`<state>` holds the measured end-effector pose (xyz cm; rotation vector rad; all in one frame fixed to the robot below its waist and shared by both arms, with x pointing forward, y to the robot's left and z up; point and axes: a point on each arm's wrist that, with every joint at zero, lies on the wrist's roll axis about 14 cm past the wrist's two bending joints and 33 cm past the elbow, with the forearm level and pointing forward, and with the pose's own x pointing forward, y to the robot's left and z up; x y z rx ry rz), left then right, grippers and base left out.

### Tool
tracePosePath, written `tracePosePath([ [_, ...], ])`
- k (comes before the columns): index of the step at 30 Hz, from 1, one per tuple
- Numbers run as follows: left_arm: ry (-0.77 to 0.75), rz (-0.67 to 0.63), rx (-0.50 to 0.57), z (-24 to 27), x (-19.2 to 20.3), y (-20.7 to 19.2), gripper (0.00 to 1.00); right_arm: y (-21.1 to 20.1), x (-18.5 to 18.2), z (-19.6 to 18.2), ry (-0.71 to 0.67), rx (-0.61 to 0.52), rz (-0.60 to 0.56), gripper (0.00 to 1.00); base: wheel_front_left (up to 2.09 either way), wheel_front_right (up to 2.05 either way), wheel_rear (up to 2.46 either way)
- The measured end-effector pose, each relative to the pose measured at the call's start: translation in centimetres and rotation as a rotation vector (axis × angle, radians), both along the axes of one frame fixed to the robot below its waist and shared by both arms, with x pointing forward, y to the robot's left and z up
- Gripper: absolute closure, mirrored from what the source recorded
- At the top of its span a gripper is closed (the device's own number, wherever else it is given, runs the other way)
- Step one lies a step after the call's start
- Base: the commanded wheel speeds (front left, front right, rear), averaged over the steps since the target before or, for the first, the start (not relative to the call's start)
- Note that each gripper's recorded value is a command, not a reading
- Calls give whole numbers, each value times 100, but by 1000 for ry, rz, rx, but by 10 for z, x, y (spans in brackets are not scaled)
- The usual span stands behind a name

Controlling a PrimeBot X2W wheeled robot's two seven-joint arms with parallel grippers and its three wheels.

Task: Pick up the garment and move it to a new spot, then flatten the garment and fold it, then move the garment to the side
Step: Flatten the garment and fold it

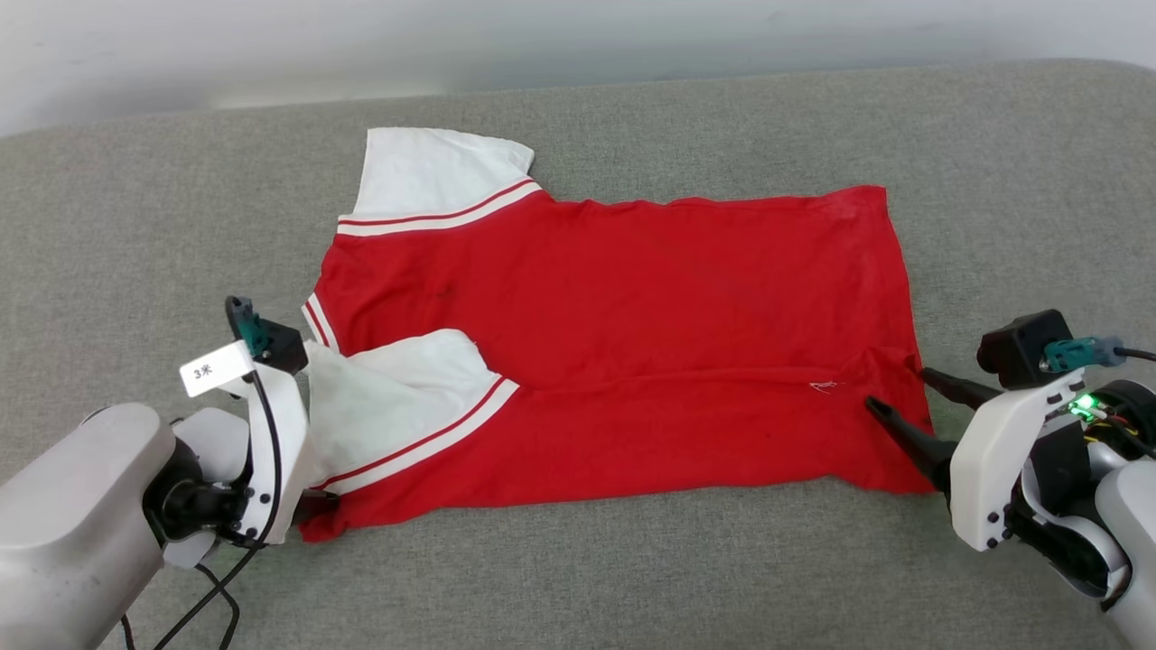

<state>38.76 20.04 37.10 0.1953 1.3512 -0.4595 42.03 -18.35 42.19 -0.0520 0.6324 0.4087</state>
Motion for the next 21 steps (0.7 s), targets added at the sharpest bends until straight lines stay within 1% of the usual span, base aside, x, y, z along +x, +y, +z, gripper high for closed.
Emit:
tracePosePath([
  [1,7,4,-6,-1,-2,-1,28,0,1,2,-4,2,-1,0,0,0,0],
  [2,2,0,-12,-1,-2,-2,84,0,2,4,-10,3,-1,0,0,0,0],
  [3,-4,-1,-14,-1,-2,-2,100,0,3,7,-17,2,0,0,0,0,0],
  [5,-20,-5,-25,2,-2,-5,100,-3,7,16,-32,-14,8,0,0,0,0],
  [8,-57,-10,-46,7,-1,-9,100,-8,12,32,-36,-79,42,0,0,0,0],
  [12,-103,-16,-56,16,-2,-9,100,-13,15,53,4,-176,86,0,0,0,0],
  [15,-132,-34,-50,22,-3,-8,100,-16,12,59,81,-239,116,0,0,0,0],
  [18,-150,-48,-55,25,-3,-9,100,-22,6,54,186,-298,130,0,0,0,0],
  [21,-165,-60,-57,27,-1,-10,100,-27,3,42,282,-315,122,0,0,0,0],
])
